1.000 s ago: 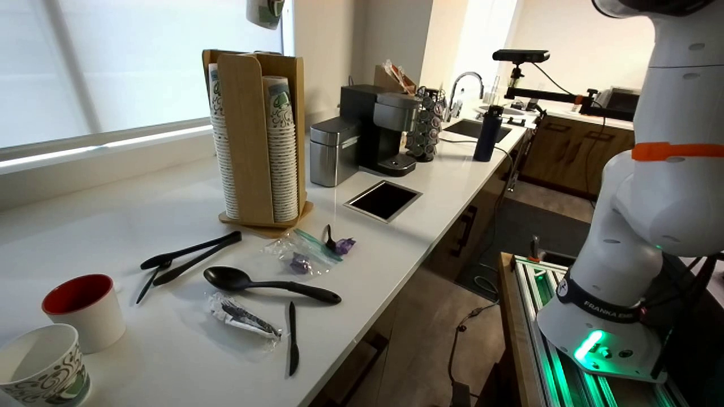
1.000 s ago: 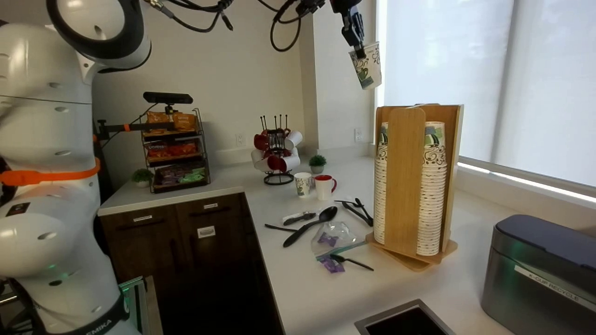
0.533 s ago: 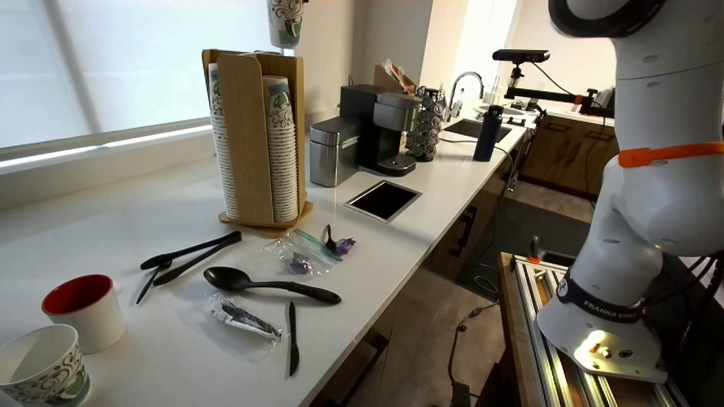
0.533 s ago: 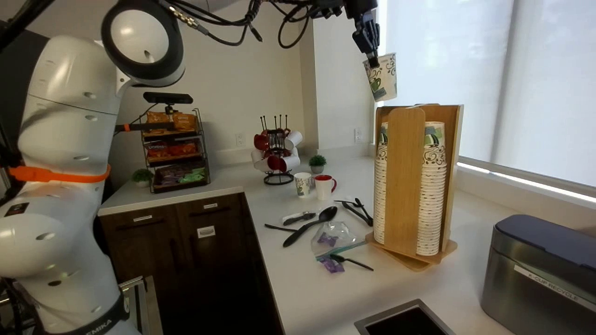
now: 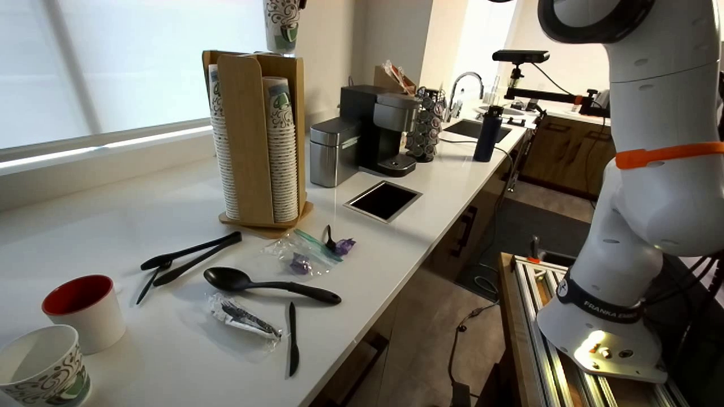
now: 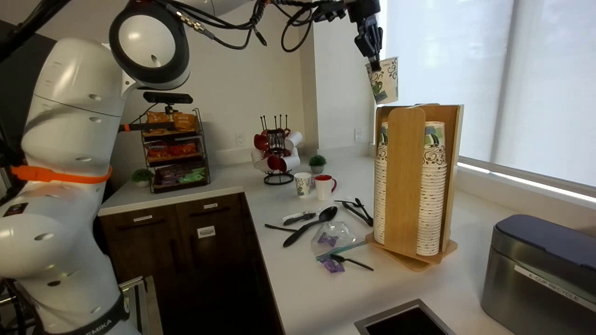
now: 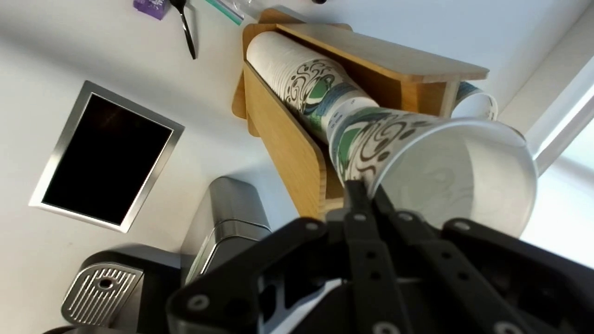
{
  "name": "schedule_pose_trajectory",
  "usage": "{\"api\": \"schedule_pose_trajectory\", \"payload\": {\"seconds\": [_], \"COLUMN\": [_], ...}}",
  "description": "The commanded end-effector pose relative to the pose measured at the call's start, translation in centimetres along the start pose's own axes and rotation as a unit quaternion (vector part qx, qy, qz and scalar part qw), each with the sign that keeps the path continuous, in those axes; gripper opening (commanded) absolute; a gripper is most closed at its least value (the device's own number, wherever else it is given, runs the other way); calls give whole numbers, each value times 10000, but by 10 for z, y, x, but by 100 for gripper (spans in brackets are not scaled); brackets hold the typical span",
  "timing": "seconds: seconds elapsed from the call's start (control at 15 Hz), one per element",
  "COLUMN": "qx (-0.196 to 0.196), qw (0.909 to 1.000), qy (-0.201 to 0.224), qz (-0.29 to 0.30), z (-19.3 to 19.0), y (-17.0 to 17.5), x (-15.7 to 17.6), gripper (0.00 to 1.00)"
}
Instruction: Pick up the coffee cup on the right and place it on top of the stacked cups on the far right.
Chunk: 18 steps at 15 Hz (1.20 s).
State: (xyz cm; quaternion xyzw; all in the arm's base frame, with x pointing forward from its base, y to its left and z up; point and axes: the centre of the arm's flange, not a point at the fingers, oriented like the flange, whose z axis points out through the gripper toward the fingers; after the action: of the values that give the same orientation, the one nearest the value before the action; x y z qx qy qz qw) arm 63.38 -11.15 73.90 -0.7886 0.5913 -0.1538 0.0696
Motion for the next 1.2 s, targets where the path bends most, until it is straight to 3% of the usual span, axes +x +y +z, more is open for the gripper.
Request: {"api": "schedule_pose_trajectory", "payload": {"seconds": [0.0, 0.47, 1.13], "qx": [-22, 17, -1], "qw": [9993, 9988, 9975], "qy": [-98, -261, -101], "qz": [351, 421, 705], "z": [1, 25, 39], "y": [-15, -31, -37], "x": [12, 13, 18], "gripper": [1, 1, 1]}}
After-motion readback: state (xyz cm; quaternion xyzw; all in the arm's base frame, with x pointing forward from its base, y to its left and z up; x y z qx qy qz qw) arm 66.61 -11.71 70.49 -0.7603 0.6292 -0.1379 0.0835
